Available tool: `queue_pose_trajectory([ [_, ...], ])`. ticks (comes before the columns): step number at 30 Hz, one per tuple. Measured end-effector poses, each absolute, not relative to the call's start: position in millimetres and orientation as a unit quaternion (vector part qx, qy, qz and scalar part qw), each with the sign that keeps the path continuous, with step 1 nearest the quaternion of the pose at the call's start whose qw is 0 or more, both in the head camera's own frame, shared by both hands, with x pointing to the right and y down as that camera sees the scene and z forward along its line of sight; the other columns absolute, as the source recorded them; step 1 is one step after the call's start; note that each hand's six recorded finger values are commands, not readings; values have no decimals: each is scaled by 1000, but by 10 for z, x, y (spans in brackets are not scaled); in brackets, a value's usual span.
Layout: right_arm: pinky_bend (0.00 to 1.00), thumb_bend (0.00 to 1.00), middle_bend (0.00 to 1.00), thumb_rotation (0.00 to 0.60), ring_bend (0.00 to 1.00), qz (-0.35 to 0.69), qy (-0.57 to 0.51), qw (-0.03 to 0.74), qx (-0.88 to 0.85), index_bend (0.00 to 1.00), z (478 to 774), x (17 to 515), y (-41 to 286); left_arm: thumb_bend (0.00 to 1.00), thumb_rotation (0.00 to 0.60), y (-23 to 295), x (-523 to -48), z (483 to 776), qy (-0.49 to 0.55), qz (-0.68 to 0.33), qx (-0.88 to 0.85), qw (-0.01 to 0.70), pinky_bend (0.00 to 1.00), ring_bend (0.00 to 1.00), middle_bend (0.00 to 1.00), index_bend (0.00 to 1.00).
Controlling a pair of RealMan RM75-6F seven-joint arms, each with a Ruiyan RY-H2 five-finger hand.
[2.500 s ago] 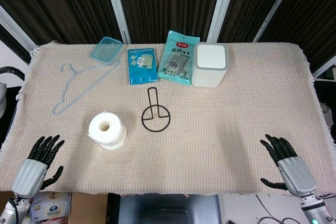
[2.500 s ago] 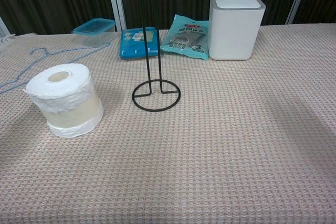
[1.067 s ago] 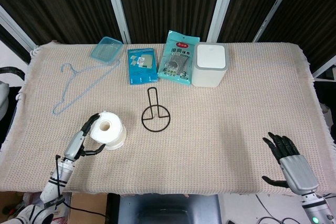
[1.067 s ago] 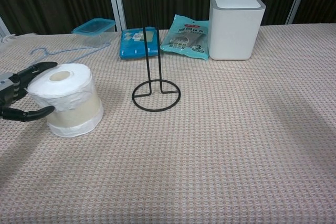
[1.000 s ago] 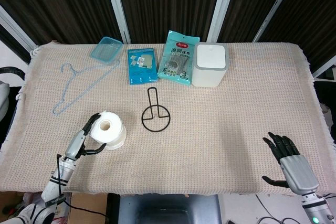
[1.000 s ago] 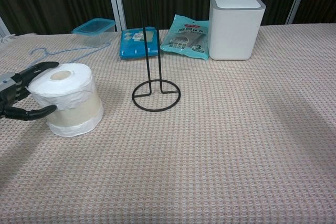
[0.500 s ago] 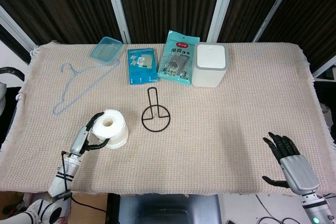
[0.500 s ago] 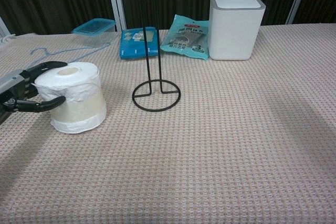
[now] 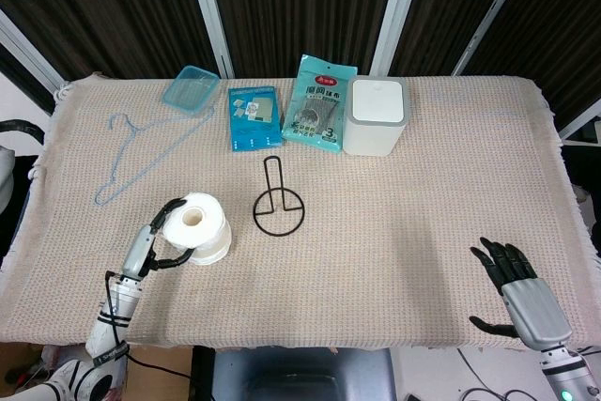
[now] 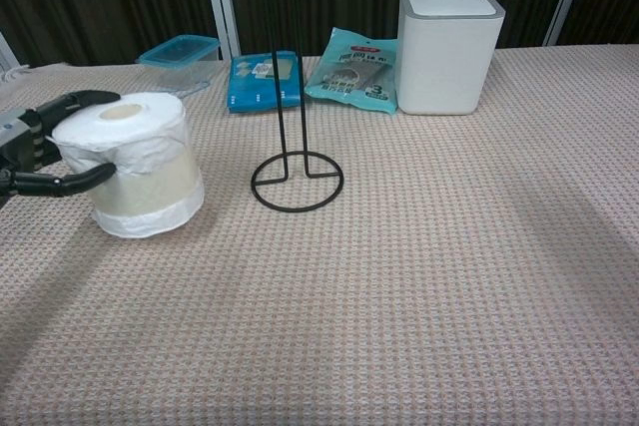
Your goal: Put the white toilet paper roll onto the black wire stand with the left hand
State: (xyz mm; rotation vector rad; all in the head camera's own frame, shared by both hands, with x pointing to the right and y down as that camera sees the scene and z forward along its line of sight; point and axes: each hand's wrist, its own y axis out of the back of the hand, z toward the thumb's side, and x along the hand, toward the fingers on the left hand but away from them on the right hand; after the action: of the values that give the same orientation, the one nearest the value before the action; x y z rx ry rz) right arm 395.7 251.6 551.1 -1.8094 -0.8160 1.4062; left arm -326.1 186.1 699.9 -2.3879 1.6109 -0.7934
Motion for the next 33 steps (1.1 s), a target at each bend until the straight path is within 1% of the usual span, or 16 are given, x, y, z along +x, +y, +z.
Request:
queue_pose_trajectory([
  [9,0,137,0,600,0,538,-316,346,-701,0,5481,3961,2522,443,600,1574,-3196,6363,586,-170,-784,118,728,478,459,445],
  [12,0,137,0,600,0,537,-317,345,-702,0,5477,3961,2522,441,600,1468,-3171,6198,593,-151,-781,128,729,478,451,441],
  [15,0,136,0,600,0,534,-321,344,-703,0,5449,3969,2515,441,600,1278,-3056,5984,601,-119,-781,122,729,478,451,441],
  [18,0,137,0,600,0,532,-325,344,-703,0,5421,3985,2509,443,600,1020,-2851,5747,609,-92,-781,105,729,478,449,439],
  [22,0,137,0,600,0,531,-331,341,-702,0,5398,4015,2489,443,600,596,-2501,5467,611,-73,-783,91,728,478,446,439],
  [25,0,136,0,600,0,532,-337,340,-699,0,5381,4044,2464,442,600,391,-2271,5344,604,-72,-789,91,729,478,445,439],
  [27,0,136,0,600,0,532,-339,339,-698,0,5376,4058,2454,442,600,328,-2159,5320,599,-75,-792,91,729,478,445,439],
  [33,0,137,0,600,0,537,-345,335,-693,0,5380,4105,2413,442,600,296,-1892,5427,584,-94,-801,93,728,478,444,439],
])
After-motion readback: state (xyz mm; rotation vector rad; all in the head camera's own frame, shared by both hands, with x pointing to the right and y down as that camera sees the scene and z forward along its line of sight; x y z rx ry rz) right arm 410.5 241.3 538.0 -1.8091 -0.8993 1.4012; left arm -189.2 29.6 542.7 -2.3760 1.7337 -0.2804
